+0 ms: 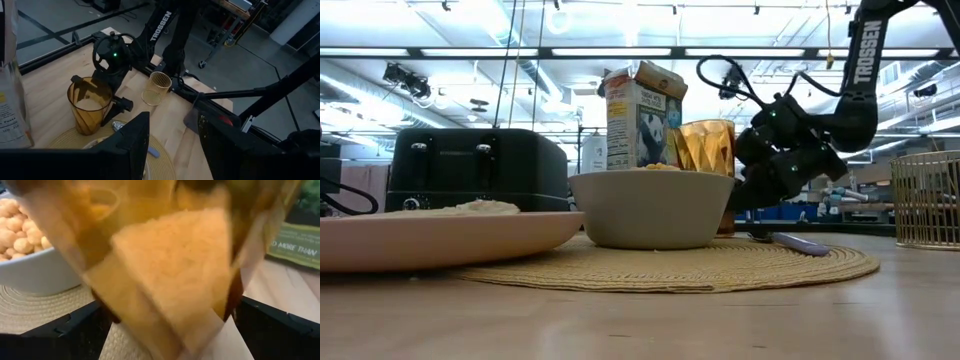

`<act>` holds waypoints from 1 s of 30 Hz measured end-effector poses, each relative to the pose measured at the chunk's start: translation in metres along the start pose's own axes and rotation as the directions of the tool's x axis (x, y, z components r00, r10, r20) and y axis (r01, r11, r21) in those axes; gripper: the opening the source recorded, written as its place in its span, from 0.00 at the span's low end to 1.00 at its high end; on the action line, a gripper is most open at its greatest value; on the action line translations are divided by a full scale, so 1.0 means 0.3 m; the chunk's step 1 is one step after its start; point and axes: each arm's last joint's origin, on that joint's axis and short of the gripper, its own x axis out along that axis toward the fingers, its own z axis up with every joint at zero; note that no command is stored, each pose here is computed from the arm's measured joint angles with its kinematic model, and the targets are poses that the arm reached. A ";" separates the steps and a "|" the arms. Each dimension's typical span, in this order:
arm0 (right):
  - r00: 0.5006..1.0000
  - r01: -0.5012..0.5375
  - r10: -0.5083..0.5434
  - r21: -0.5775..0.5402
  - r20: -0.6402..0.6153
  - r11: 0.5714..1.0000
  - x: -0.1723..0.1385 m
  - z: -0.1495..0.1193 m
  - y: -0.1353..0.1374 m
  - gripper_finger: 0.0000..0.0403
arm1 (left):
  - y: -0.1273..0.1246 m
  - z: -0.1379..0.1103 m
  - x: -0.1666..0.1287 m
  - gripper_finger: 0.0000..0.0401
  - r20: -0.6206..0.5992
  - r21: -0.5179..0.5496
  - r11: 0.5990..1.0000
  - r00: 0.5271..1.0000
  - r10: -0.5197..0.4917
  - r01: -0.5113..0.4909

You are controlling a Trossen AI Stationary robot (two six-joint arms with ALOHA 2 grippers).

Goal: Arrange a breakfast setting
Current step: Put the yellow cup on the brown placemat to the top right of the gray bowl, then put the apple on the brown placemat

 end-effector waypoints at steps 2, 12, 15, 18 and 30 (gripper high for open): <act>1.000 0.000 0.000 0.003 -0.008 1.000 -0.003 0.001 0.000 0.99 | 0.000 0.000 0.000 0.43 -0.001 0.000 1.000 1.000 0.001 -0.001; 0.998 -0.005 0.008 0.044 -0.065 0.999 -0.043 0.024 0.012 0.99 | 0.002 -0.003 0.000 0.43 -0.007 -0.008 1.000 1.000 0.005 -0.005; 0.996 -0.007 0.010 0.034 -0.087 0.999 -0.062 0.037 0.021 0.99 | 0.002 -0.003 0.000 0.43 -0.007 -0.010 1.000 1.000 0.005 -0.005; 0.993 0.006 -0.001 0.037 -0.122 0.999 -0.084 0.049 0.031 0.99 | 0.002 -0.003 0.000 0.43 -0.008 -0.009 1.000 1.000 0.006 -0.006; 0.963 0.167 -0.149 0.067 -0.225 0.984 -0.208 0.132 0.087 0.97 | 0.004 -0.010 0.000 0.43 -0.040 -0.004 1.000 0.999 -0.004 0.004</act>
